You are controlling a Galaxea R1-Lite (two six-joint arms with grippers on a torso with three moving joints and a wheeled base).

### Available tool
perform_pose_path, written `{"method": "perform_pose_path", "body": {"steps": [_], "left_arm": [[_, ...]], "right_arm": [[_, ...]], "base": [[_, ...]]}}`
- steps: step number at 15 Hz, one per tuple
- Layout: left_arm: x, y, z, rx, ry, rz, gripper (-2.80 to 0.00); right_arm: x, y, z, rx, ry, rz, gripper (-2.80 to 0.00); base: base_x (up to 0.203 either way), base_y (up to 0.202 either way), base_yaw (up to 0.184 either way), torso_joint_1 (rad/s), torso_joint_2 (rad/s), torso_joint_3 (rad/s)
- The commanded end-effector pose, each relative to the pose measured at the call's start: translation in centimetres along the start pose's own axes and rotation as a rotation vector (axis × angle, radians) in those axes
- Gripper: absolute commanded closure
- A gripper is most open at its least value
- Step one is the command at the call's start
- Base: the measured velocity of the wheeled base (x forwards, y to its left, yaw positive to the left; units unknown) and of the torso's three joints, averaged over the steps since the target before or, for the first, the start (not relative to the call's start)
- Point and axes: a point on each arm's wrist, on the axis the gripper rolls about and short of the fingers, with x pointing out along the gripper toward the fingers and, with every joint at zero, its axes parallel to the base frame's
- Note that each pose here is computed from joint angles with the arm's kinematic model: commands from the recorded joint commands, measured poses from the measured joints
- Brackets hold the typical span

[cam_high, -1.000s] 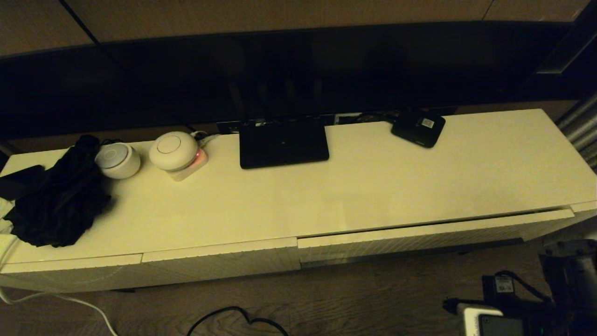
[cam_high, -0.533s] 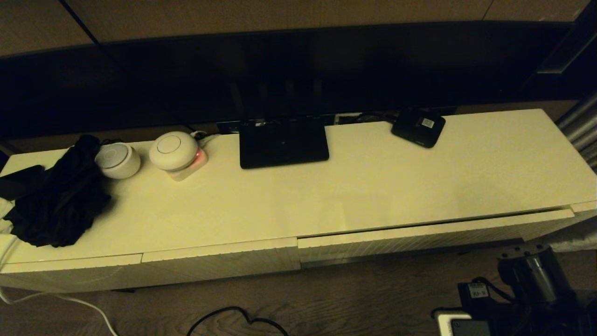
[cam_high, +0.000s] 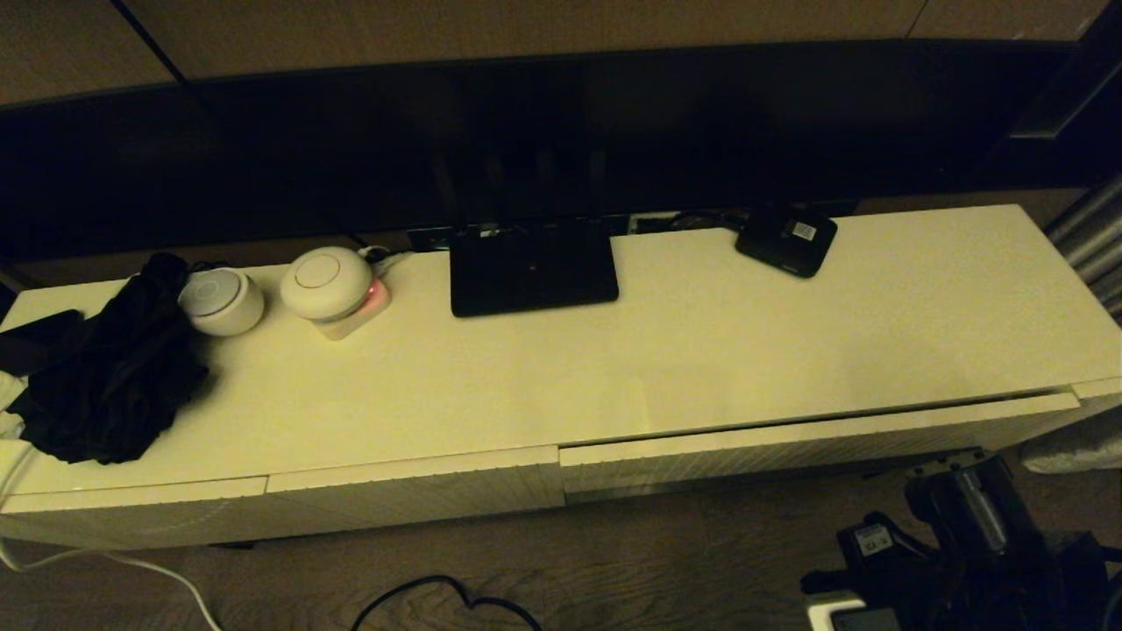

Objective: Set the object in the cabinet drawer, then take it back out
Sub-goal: Open the drawer

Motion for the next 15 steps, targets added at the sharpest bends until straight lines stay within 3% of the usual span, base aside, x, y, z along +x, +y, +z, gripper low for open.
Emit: {"method": "perform_pose_path", "body": {"steps": [1, 6, 9, 15], "left_arm": [[0.0, 0.0, -0.1, 0.000, 0.003, 0.001, 0.00], [0.0, 0.0, -0.1, 0.000, 0.003, 0.001, 0.00], [0.0, 0.0, -0.1, 0.000, 0.003, 0.001, 0.00], [0.0, 0.0, -0.1, 0.000, 0.003, 0.001, 0.00]], "right_arm": [[0.1, 0.1, -0.2, -0.003, 0.005, 0.004, -2.80], [0.0, 0.0, -0.6, -0.015, 0.024, -0.001, -2.80], [1.3, 0.3, -1.2, -0.029, 0.037, 0.054, -2.80], [3.7, -1.0, -2.0, -0.006, 0.052, 0.054, -2.80]], "base": [[0.000, 0.000, 0.000, 0.000, 0.00, 0.000], [0.000, 0.000, 0.000, 0.000, 0.00, 0.000], [0.000, 0.000, 0.000, 0.000, 0.00, 0.000], [0.000, 0.000, 0.000, 0.000, 0.00, 0.000]]}}
